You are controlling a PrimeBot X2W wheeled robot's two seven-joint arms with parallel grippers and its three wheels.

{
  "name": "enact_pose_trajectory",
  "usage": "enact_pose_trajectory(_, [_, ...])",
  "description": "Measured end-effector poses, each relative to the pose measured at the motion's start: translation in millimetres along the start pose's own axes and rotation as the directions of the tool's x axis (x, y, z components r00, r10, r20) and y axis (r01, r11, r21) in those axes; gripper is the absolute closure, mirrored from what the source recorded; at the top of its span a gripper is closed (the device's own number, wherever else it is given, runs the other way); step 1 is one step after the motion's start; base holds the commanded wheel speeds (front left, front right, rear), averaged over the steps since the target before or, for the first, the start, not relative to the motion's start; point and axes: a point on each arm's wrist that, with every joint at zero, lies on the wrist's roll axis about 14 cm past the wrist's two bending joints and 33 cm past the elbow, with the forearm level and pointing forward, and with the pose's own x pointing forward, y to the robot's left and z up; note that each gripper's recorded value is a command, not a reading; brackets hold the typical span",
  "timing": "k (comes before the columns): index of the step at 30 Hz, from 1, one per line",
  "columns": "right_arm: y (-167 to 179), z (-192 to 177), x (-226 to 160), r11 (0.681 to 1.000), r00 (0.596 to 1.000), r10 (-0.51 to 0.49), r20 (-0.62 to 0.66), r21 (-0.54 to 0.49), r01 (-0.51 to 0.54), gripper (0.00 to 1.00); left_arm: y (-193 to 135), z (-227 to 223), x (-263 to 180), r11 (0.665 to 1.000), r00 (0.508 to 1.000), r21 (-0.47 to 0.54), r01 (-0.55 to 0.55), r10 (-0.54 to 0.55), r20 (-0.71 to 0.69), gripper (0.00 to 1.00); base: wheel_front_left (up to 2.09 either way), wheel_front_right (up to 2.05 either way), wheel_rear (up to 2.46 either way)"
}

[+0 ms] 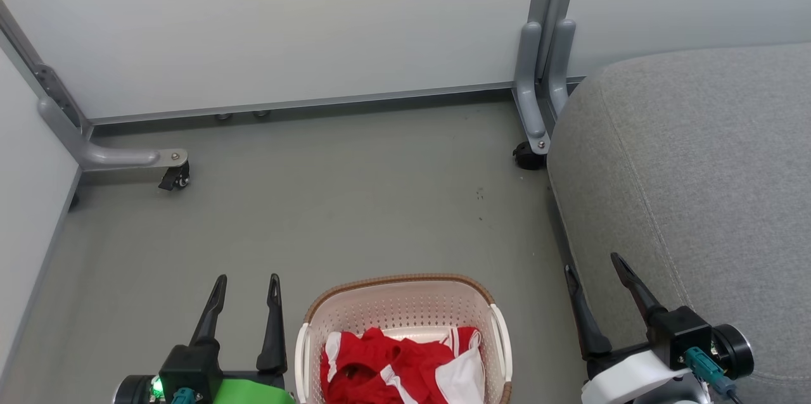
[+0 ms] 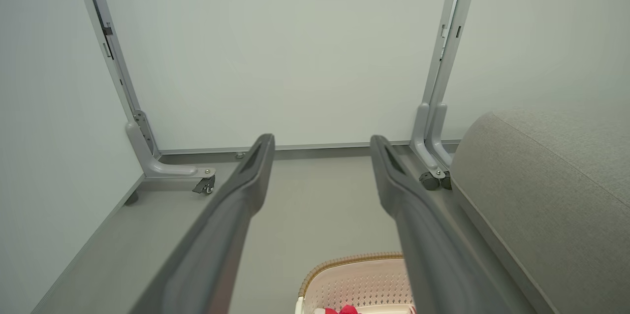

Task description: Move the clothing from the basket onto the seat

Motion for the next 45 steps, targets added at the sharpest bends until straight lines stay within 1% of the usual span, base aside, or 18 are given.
enact_pose_trajectory(6, [0,-2,1,1.000,1.000,-0.002,-0.007,0.012,0.002,0.00,-1,-6,0,1.000,1.000,-0.004,0.006,-0.006,-0.019,0.00,0.00,0.00,0.00])
enact_pose_trajectory(10, [-5,-7,4,1.000,1.000,-0.015,-0.020,0.014,0.015,0.00,-4,-18,0,1.000,0.998,-0.010,0.018,-0.019,-0.057,0.00,0.00,0.00,0.00])
enact_pose_trajectory(16, [-9,-15,15,1.000,0.999,-0.019,-0.041,0.020,0.019,0.00,-18,-45,7,0.996,0.986,-0.026,0.081,-0.084,-0.141,0.00,0.00,0.00,0.00])
enact_pose_trajectory(19, [-16,-13,28,0.999,0.999,-0.028,-0.031,0.020,0.028,0.00,-26,-52,20,0.992,0.980,-0.040,0.119,-0.124,-0.158,0.00,0.00,0.00,0.00])
enact_pose_trajectory(24, [-29,-12,54,0.999,0.999,-0.042,-0.014,0.016,0.042,0.00,-41,-77,42,0.979,0.953,-0.026,0.203,-0.203,-0.225,0.00,0.00,0.00,0.00])
enact_pose_trajectory(30, [-37,-27,81,0.999,0.999,-0.033,-0.035,0.010,0.033,0.00,-56,-122,61,0.954,0.896,-0.011,0.298,-0.284,-0.343,0.00,0.00,0.00,0.00])
enact_pose_trajectory(33, [-44,-33,91,0.999,0.998,-0.042,-0.038,0.008,0.042,0.00,-66,-144,67,0.932,0.856,0.000,0.364,-0.334,-0.395,0.00,0.00,0.00,0.00])
enact_pose_trajectory(36, [-52,-39,101,0.998,0.998,-0.055,-0.039,0.001,0.055,0.00,-78,-167,71,0.896,0.803,0.012,0.444,-0.392,-0.450,0.00,0.00,0.00,0.00])
enact_pose_trajectory(39, [-63,-45,109,0.997,0.996,-0.079,-0.042,-0.009,0.078,0.00,-86,-195,71,0.840,0.731,0.039,0.542,-0.448,-0.516,0.00,0.00,0.00,0.00])
enact_pose_trajectory(45, [-76,-61,126,0.995,0.993,-0.103,-0.051,-0.018,0.102,0.00,-85,-246,76,0.778,0.626,0.039,0.628,-0.474,-0.620,0.00,0.00,0.00,0.00])
